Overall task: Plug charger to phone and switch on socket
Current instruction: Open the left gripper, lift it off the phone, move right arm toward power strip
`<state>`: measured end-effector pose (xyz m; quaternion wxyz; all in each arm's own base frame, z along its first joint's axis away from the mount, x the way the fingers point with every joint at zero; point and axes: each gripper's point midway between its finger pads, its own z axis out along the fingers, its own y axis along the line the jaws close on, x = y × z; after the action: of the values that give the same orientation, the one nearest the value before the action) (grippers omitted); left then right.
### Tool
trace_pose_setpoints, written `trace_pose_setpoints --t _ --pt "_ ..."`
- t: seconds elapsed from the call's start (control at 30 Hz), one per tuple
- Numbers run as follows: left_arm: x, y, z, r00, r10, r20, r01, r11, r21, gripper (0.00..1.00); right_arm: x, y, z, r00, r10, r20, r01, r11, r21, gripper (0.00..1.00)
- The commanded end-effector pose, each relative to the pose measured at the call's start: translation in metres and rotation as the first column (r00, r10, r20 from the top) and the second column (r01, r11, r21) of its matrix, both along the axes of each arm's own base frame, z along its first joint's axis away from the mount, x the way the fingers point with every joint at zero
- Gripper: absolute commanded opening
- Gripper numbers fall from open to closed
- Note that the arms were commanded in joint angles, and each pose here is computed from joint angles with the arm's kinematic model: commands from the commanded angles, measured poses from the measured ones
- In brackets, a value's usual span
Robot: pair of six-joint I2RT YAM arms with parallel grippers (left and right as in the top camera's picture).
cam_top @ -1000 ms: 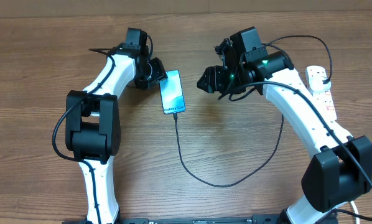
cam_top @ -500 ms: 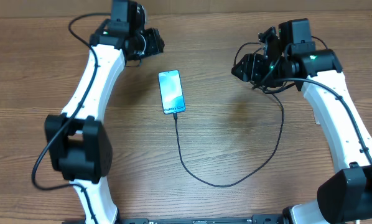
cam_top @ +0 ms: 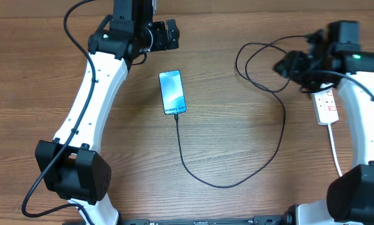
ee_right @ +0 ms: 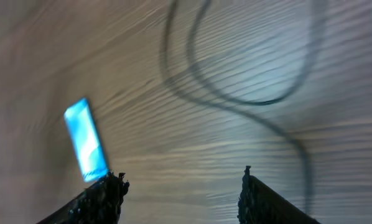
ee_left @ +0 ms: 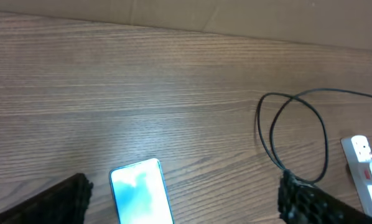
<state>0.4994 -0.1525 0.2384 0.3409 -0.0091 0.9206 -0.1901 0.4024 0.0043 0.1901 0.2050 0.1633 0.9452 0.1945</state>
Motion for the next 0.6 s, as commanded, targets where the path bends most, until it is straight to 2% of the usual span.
trace_pose_setpoints --t 0.0,0.3,0.4,0.5,0.57 --pt "0.002 0.003 0.01 1.0 0.004 0.027 -0.004 1.0 0.019 1.0 -0.001 -0.044 0.024 0.992 -0.105 0.068 0.109 0.993 -0.052 0.62" --pt "0.002 0.001 0.011 1.0 0.014 0.023 -0.014 1.0 -0.001 1.0 -0.018 -0.148 0.009 0.931 -0.363 0.044 0.365 0.925 -0.107 0.64" --pt "0.002 0.001 0.011 1.0 0.014 0.023 -0.014 1.0 -0.001 1.0 -0.024 -0.169 -0.002 0.911 -0.411 0.025 0.411 0.906 -0.105 0.71" --pt "0.002 0.001 0.011 1.0 0.014 0.023 -0.014 1.0 -0.001 1.0 -0.03 -0.186 -0.017 0.893 -0.449 -0.011 0.446 0.889 -0.102 0.71" --pt "0.002 0.001 0.011 1.0 0.014 0.023 -0.014 1.0 -0.001 1.0 -0.03 -0.193 -0.026 0.887 -0.461 -0.025 0.457 0.884 -0.101 0.65"
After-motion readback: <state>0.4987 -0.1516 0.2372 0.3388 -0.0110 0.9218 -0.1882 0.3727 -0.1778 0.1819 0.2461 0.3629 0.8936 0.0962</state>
